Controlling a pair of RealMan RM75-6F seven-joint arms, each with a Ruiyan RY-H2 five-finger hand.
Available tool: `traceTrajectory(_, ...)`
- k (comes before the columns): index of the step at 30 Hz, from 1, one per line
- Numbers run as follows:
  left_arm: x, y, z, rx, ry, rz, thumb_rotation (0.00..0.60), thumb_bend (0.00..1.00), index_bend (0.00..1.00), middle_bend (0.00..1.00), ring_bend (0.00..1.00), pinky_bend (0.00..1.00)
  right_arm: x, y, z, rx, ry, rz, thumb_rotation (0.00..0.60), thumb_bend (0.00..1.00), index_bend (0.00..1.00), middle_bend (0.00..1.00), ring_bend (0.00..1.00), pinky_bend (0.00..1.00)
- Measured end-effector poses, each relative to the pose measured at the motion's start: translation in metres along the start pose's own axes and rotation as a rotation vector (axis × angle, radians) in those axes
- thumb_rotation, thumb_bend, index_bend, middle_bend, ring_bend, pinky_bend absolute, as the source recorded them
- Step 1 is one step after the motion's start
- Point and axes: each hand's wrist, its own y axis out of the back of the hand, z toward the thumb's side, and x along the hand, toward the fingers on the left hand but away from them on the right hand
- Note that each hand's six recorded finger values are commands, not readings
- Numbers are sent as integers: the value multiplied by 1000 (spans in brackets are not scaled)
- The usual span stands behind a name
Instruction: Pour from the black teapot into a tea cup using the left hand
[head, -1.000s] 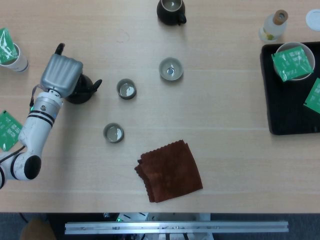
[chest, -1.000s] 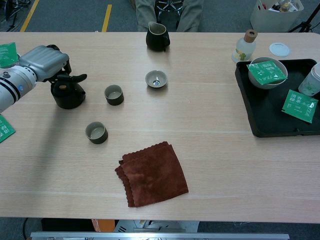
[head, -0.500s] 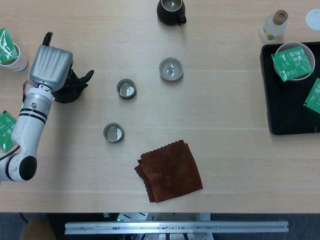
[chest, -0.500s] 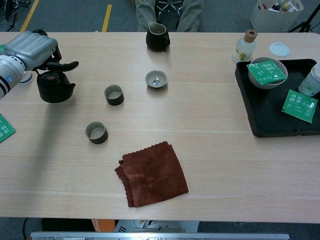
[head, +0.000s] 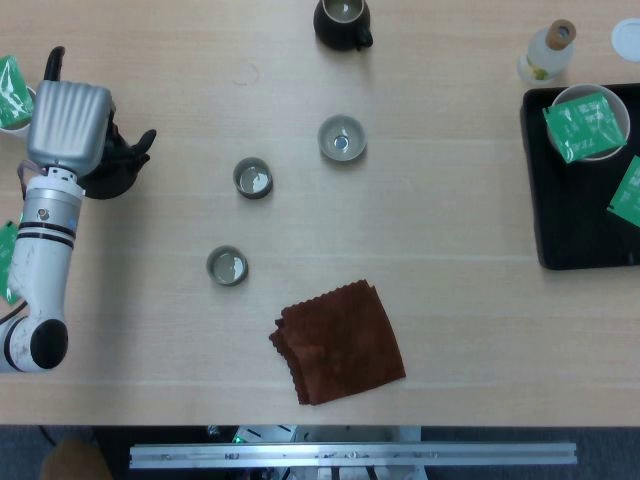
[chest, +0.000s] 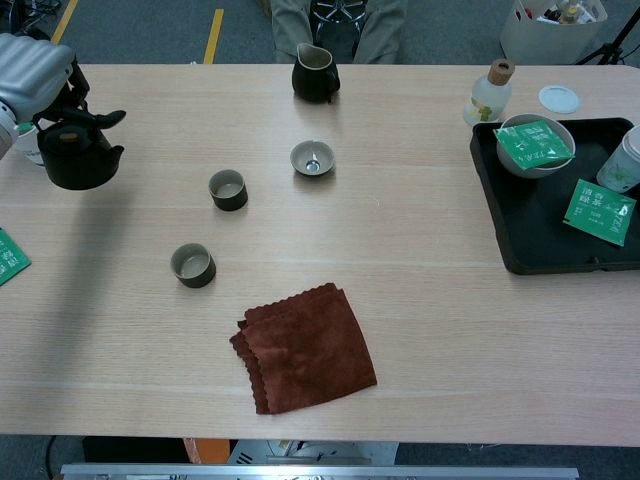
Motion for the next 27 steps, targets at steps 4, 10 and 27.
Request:
traceTrajectory(4, -2, 4, -4, -16, 18, 26, 203, 278, 919, 1000, 892, 102, 1, 1, 1, 0, 4, -2, 600, 74, 320, 379, 210, 235)
traceTrajectory(10, -6, 8, -6, -14, 10, 37, 247, 406, 912, 1000, 892, 102, 2, 1, 3, 1, 6, -3, 600, 74, 320, 380, 210, 234)
traceTrajectory(27, -35, 26, -4, 8, -31, 75, 391, 467, 884, 1000, 885, 102, 1, -2, 7, -8, 24, 5, 600, 74, 320, 379, 210, 235)
